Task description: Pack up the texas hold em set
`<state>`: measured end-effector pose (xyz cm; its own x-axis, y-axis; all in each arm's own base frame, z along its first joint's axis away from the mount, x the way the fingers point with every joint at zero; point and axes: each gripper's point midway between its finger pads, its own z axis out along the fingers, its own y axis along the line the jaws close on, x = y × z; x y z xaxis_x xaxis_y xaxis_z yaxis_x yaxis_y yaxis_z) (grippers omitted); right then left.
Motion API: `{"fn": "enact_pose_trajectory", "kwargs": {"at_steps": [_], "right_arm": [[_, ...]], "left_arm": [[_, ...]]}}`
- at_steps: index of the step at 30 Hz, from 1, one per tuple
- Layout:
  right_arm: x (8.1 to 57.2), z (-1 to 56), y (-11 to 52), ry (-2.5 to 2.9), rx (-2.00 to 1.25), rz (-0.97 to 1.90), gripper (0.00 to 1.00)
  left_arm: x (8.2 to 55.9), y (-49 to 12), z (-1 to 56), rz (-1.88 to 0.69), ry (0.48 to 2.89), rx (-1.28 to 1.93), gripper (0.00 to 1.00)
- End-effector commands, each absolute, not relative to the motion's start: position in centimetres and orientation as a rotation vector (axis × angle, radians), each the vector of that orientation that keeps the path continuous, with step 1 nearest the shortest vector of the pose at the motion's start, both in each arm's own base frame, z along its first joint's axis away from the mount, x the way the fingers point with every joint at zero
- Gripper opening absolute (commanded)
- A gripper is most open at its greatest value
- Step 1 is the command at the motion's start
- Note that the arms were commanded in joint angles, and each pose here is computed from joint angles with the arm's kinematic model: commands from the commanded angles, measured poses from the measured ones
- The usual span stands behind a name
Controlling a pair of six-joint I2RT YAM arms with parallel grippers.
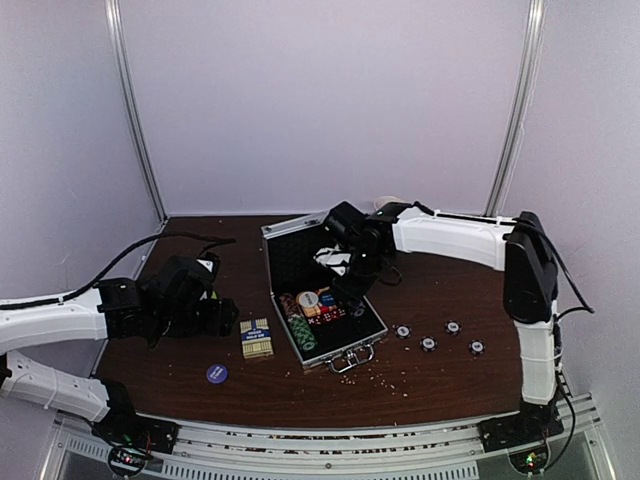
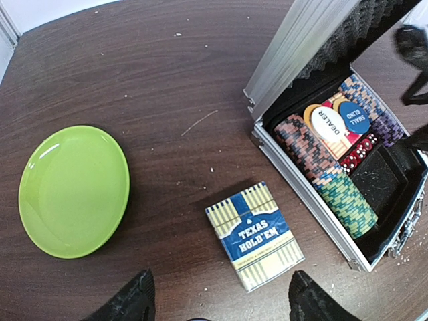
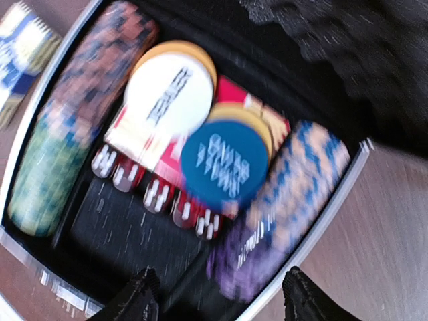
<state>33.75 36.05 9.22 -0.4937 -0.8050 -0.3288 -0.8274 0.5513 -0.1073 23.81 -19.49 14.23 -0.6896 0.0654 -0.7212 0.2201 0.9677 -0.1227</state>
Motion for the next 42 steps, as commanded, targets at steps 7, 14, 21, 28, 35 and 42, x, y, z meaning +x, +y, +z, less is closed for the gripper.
{"fn": "enact_pose_trajectory", "kwargs": {"at_steps": [7,14,21,28,35,42], "right_arm": [[27.6,10.8,29.5,2.399,-1.449,0.095,0.63],[25.9,9.1,21.1,2.531,-1.387,0.025,0.61],[25.5,6.5,16.3,2.685,-1.320,-0.028,0.62],[25.1,4.4,16.6,2.710,-1.356,0.014,0.67],[25.3,3.2,17.5,2.732,-1.380,0.057,0.65],[25.4,2.0,17.5,2.767,-1.381,0.045,0.60]], "left_arm": [[24.9,-21.5,14.1,-0.290,2.319,0.219,0.70],[25.5,-23.2,13.5,-0.312,2.331,0.264,0.70],[25.7,-24.0,13.5,-0.327,2.332,0.291,0.70],[25.6,-24.0,13.4,-0.341,2.335,0.286,0.70],[25.4,-23.5,13.5,-0.342,2.330,0.268,0.70],[25.3,-23.4,13.4,-0.343,2.333,0.261,0.70]]}}
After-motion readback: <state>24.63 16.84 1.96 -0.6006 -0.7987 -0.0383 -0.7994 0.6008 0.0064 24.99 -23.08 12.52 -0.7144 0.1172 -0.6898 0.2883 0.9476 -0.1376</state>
